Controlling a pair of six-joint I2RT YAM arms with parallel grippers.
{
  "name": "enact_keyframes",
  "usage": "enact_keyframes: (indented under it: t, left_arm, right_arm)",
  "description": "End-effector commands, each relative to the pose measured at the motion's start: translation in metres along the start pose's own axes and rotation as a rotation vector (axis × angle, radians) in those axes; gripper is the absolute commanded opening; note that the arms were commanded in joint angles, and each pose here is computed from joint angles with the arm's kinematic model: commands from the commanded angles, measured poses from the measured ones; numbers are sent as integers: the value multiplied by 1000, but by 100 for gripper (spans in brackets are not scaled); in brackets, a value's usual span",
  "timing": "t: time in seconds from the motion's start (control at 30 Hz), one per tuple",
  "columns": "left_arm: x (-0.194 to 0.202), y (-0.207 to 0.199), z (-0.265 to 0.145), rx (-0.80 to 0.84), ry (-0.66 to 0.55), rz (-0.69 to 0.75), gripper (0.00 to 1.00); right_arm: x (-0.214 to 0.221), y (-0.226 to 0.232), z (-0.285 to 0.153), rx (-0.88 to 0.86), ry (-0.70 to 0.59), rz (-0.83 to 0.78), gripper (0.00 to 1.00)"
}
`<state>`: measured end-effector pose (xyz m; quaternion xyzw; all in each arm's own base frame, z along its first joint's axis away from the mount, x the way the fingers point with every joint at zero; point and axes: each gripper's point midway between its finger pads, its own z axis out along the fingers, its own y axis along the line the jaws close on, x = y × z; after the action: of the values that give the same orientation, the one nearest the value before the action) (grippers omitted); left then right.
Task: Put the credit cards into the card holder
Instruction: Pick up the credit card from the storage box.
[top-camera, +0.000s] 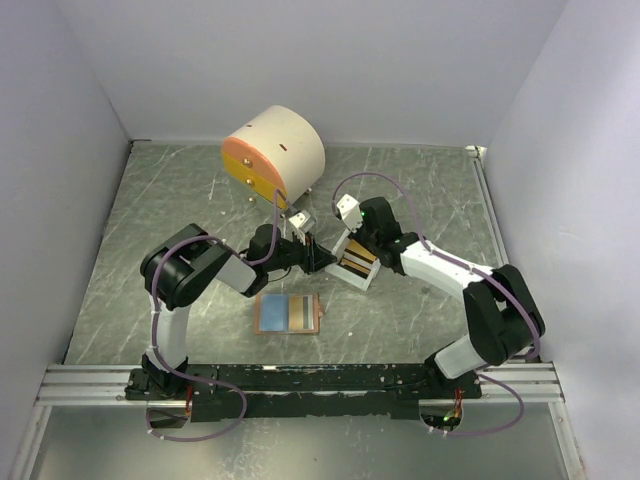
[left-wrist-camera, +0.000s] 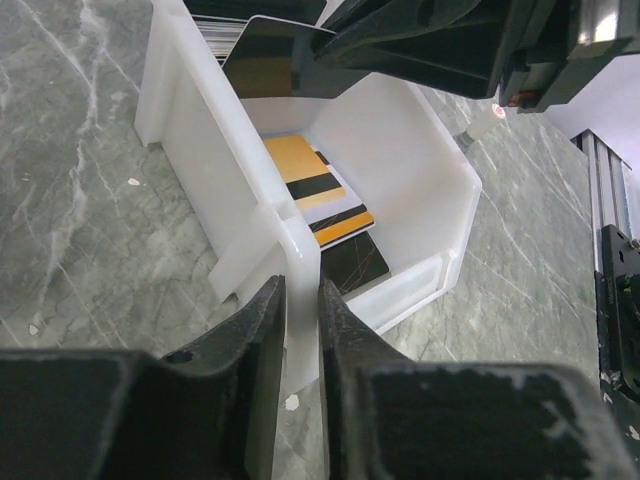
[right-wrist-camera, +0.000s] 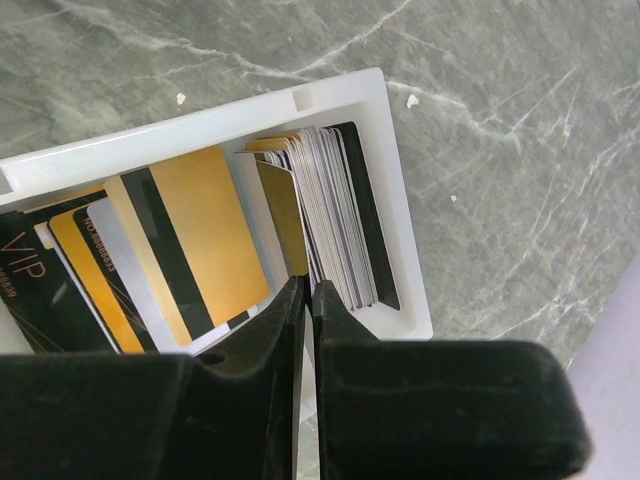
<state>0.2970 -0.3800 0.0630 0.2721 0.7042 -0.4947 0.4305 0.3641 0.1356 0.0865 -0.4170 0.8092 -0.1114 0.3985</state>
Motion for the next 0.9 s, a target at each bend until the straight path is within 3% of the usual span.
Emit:
enact_keyframes:
  t: [0.0, 0.37, 0.7, 0.87]
  left_arm:
    - [26, 4, -3, -10, 87, -75, 31]
    - [6, 8, -3, -68, 70, -69, 43]
    - [-19, 10, -15, -138, 47, -59, 48]
    - [-26, 10, -25, -179, 39, -68, 46]
  right_arm:
    - [-20, -17, -13, 14, -60, 26, 0]
    - [-28, -21, -28, 9, -77, 92, 0]
    - [-64, -42, -68, 58, -244, 293, 0]
    - [-79, -26, -83, -54, -310, 409, 0]
